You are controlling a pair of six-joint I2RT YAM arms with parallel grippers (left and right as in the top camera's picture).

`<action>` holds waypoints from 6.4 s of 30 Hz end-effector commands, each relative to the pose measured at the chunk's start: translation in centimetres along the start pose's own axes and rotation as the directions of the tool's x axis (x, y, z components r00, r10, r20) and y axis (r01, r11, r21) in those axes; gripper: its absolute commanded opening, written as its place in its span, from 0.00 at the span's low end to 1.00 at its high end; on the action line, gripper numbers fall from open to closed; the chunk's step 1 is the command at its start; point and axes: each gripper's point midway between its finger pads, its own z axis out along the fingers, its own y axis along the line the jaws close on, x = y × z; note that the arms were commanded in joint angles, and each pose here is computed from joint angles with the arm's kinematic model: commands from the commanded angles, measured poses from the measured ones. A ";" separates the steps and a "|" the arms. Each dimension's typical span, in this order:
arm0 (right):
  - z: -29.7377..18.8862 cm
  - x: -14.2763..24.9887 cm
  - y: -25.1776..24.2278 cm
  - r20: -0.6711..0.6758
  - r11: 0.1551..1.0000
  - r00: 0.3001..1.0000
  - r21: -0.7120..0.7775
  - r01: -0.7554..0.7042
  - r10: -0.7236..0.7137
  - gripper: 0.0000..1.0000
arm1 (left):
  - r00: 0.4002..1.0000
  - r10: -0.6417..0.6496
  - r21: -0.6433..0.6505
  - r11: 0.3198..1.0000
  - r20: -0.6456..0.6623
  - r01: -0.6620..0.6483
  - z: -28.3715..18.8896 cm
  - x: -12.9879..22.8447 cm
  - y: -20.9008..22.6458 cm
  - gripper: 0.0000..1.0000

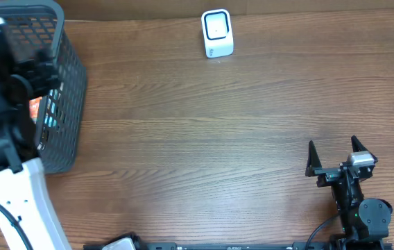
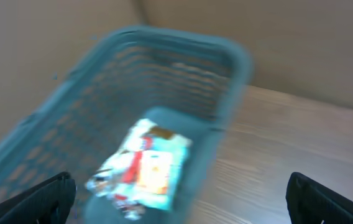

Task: Scan the item barcode
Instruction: 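Move the left gripper over the grey basket and reach into it, then grasp the Kleenex pack and green wipes pack with the left gripper, then lift the held packs out of the basket toward the table center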

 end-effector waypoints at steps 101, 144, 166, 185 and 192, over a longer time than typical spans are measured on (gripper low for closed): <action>0.0 0.2 -0.2 0.004 1.000 1.000 0.008 0.001 -0.001 1.00 | 0.840 0.089 0.286 0.955 -0.536 0.081 23.0 13.7 4.0 0.41; 0.0 0.2 -0.2 0.004 1.000 1.000 0.008 0.002 -0.002 1.00 | 0.941 0.307 0.598 0.784 -0.144 -0.164 -7.3 1.2 -17.0 0.38; 0.0 0.2 -0.2 0.004 1.000 1.000 0.008 0.001 -0.001 1.00 | 0.779 0.578 0.813 0.560 -0.244 -0.161 -12.3 23.8 -39.8 0.36; 0.0 0.2 -0.2 0.004 1.000 1.000 0.008 0.001 -0.001 1.00 | 0.769 0.486 0.732 0.681 -0.414 -0.036 -12.2 37.1 -42.2 0.13; 0.0 0.2 -0.2 0.004 1.000 1.000 0.008 0.002 -0.002 1.00 | 0.741 0.499 0.699 0.713 -0.449 -0.056 -10.7 39.6 -42.7 0.15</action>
